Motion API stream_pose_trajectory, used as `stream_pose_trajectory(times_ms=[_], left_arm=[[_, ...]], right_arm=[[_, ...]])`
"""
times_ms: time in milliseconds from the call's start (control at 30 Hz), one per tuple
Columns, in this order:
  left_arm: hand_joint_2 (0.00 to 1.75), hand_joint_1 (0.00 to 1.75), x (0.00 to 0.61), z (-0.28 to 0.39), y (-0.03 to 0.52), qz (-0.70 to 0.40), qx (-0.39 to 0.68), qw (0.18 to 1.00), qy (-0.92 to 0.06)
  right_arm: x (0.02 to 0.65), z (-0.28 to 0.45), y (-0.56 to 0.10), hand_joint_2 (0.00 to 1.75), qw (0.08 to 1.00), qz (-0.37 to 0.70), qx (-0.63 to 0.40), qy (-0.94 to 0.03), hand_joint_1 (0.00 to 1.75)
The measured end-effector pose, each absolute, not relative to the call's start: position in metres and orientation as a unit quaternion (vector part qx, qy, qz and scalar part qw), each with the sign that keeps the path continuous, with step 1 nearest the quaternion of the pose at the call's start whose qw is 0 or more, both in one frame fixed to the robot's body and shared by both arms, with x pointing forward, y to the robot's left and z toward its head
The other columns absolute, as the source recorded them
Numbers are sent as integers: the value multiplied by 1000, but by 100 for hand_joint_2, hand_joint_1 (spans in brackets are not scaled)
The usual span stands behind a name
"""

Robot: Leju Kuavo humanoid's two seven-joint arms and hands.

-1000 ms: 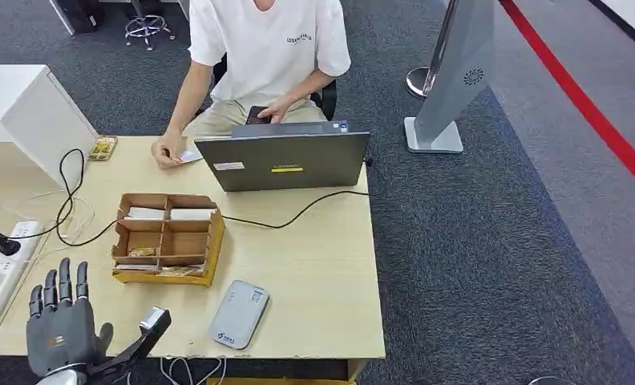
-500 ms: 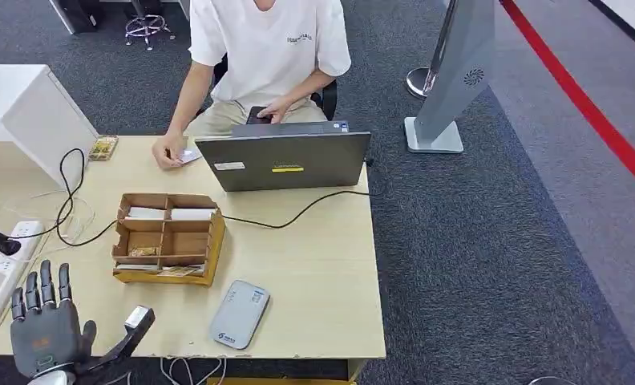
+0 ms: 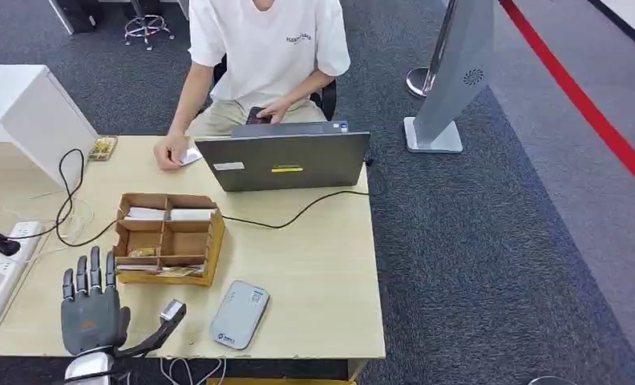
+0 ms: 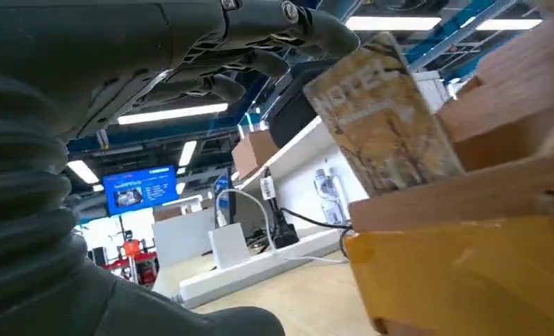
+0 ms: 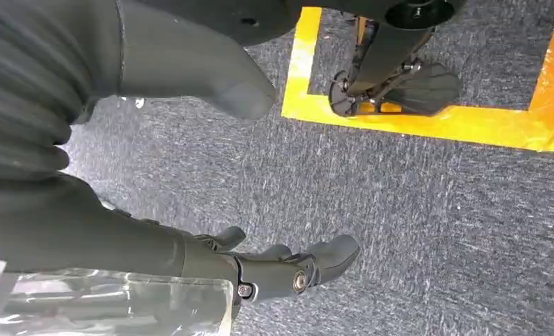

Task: Pass the card to the sensor for recognition and then transmit it.

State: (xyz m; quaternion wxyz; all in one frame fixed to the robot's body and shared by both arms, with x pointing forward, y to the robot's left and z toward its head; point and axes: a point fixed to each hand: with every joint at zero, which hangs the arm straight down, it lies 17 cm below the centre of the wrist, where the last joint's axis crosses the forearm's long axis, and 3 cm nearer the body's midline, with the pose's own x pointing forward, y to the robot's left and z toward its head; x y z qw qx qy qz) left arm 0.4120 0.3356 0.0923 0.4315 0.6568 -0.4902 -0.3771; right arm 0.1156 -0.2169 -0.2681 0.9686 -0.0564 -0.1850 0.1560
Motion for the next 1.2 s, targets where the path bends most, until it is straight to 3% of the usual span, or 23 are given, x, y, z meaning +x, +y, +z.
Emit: stream_pose_trajectory(times_ms=[433, 1200], left_arm=[[175, 0, 428, 79, 279, -433, 627, 403, -507], [175, 0, 428, 71, 267, -447, 620, 399, -507]], right_arm=[[117, -267, -212, 175, 967, 161, -52, -189, 0], [116, -267, -211, 175, 969, 154, -49, -188, 0]])
